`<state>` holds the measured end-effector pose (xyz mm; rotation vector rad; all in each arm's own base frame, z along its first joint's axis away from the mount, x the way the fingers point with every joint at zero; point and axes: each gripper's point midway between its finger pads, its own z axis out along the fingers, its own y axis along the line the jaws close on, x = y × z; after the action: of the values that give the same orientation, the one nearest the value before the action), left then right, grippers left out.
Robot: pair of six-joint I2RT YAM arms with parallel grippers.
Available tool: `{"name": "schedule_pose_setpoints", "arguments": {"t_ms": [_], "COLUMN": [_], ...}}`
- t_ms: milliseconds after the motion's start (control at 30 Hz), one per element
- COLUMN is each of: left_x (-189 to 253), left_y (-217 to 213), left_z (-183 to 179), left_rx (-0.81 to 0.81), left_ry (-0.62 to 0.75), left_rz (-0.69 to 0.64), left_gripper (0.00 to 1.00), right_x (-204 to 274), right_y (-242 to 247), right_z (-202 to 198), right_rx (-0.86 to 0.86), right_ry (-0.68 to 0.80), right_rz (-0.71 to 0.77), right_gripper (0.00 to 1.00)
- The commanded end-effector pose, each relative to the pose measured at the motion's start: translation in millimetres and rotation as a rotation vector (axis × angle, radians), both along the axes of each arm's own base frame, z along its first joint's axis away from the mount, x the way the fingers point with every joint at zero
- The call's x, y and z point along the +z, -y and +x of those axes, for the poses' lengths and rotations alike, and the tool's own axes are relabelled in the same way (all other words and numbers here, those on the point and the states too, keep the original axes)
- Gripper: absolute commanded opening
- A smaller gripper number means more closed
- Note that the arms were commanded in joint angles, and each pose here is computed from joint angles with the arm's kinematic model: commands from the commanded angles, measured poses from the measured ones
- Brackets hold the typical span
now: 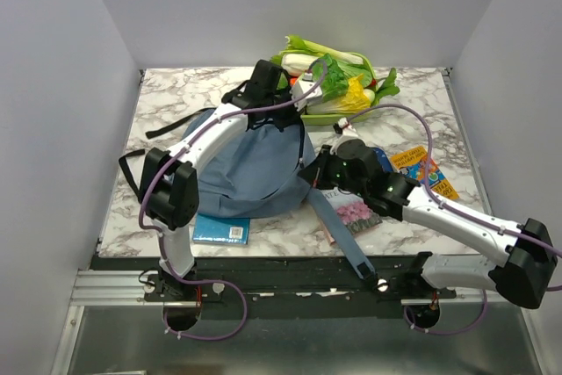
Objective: Pack the student bag
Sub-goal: Unzip the student bag at the center of the board.
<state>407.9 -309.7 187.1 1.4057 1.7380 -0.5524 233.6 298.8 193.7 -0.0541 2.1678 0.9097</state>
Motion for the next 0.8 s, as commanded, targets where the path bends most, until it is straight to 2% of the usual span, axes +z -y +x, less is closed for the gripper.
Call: {"name": "schedule_pose_setpoints", "arguments": {"t_ms": [0,200,300,500,567,600,633,767], "left_x": [61.2,55.5,59.7,57.6,58.2,61.3,62.7,68.8], "left_y": [-18.9,-40.9,-48.1,-43.5,-34.5,-30.0,-26.6,-22.0], "left_z": [36.4,62.3,69.9,65.5,60.5,59.7,58.6,58.0], "left_rx": [0.332,0.562,0.608,0.591,0.569,0.555,0.547,0.521], "left_ry": [0.053,0.090,0.115,0.092,0.051,0.042,0.034,0.040], "left_rz": [-0.156,-0.124,-0.147,-0.186,-0.226,-0.240,-0.248,-0.258], "left_gripper": [0.00,0.00,0.00,0.00,0.00,0.00,0.00,0.00], "right_x": [16.0,13.5,8.8,15.1,2.0,12.4,-1.2,-3.8], "right_y": [-19.9,-55.0,-63.6,-66.8,-82.9,-93.2,-102.4,-127.3], "right_z": [-7.7,-25.2,-30.7,-28.3,-28.2,-28.2,-27.1,-45.1], "right_rx": [0.037,0.129,0.161,0.161,0.205,0.230,0.249,0.366], "right_ry": [-0.015,-0.033,-0.056,-0.044,-0.060,-0.049,-0.062,0.022], "right_rz": [-0.001,-0.041,-0.074,-0.064,-0.113,-0.115,-0.157,-0.254], "right_gripper": [0.00,0.00,0.01,0.01,0.01,0.00,0.00,0.01]}}
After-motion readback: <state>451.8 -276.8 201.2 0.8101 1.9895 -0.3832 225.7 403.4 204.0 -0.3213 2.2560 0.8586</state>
